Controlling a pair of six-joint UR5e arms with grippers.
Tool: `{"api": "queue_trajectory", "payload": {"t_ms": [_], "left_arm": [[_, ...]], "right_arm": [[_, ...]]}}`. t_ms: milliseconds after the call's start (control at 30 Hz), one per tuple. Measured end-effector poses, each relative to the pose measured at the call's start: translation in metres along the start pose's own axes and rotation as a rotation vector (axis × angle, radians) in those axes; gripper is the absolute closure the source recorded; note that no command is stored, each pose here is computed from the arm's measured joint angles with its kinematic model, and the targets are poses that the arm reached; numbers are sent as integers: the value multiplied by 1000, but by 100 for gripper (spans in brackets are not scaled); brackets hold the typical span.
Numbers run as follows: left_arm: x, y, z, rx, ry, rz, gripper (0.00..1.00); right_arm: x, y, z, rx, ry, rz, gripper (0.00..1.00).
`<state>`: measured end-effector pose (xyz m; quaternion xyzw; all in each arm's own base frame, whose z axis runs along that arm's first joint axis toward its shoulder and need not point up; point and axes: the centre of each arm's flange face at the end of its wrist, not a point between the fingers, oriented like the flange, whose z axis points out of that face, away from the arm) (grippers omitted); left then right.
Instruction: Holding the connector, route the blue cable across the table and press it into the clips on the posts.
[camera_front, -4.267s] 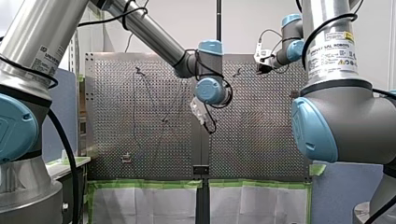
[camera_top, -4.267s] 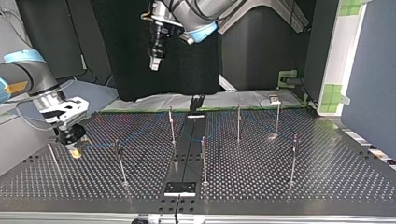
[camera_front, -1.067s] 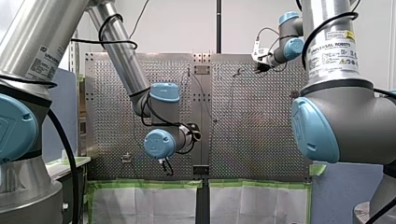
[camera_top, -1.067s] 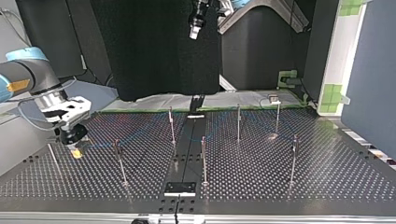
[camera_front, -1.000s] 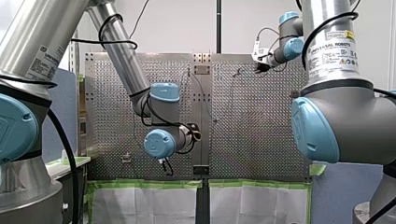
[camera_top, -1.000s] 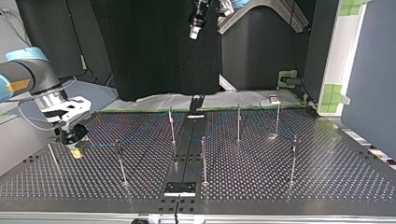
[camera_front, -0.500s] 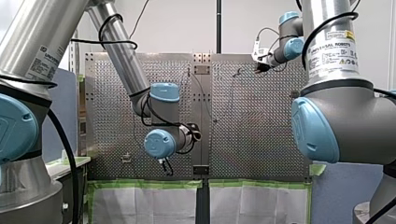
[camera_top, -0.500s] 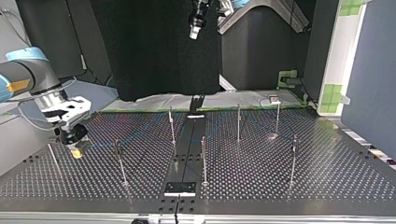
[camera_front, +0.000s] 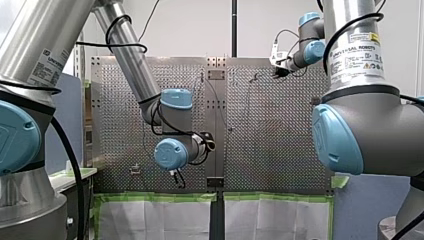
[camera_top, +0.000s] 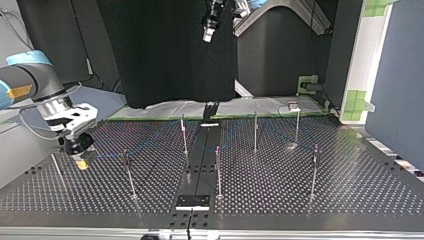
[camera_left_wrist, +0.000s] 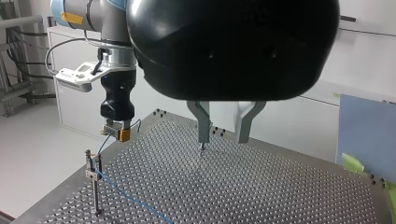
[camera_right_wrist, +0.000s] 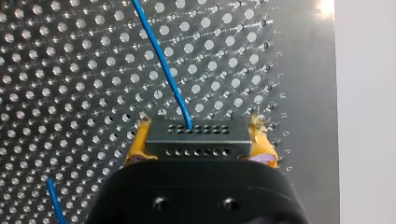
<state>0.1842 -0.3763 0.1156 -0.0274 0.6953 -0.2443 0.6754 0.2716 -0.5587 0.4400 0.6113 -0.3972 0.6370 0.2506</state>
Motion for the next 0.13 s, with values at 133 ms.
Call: {"api": "queue_trajectory", "payload": {"t_ms": [133], "left_arm": [[0, 0, 0, 0, 0, 0, 0]], "right_arm": [[0, 0, 0, 0, 0, 0, 100]]}}
